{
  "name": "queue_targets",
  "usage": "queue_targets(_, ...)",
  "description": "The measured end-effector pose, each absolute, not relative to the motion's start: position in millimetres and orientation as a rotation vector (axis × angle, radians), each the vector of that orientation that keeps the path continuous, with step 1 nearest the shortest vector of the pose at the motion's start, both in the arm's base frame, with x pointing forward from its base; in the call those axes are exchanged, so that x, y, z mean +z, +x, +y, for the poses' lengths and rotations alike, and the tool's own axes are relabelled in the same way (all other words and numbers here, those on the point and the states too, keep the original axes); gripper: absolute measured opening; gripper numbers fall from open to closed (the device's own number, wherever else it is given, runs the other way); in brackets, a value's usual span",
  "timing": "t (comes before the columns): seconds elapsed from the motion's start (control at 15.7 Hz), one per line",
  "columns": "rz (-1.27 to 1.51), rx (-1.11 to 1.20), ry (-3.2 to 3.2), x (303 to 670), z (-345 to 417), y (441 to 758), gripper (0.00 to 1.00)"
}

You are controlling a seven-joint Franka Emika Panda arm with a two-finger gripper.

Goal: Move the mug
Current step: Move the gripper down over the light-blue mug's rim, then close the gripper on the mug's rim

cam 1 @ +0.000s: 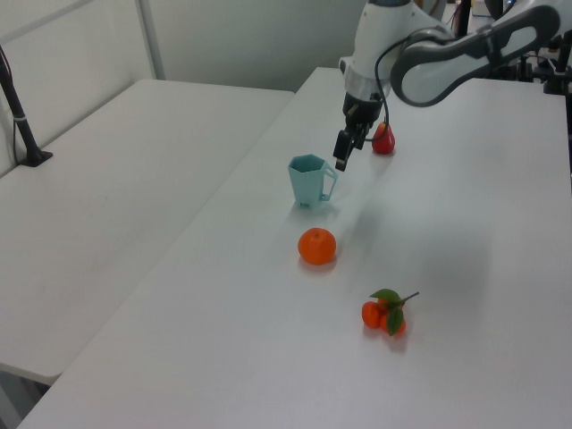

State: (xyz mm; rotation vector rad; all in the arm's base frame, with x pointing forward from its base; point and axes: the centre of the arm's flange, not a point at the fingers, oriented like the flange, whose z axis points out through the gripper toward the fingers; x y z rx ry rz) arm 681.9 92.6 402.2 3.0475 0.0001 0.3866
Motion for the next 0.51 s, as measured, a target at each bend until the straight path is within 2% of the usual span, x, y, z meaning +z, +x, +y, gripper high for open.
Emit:
queue_targets(0.25,0.136,0.472,3.033,369,97,698,0.98)
queue_targets(0.38,0.148,0.458,3.034,355,98,700,0.92)
queue_targets(0.44,0.15,0.45,3.034,350,98,701,0.92)
queue_targets(0.51,0.152,0.444,3.034,348,98,701,0.85)
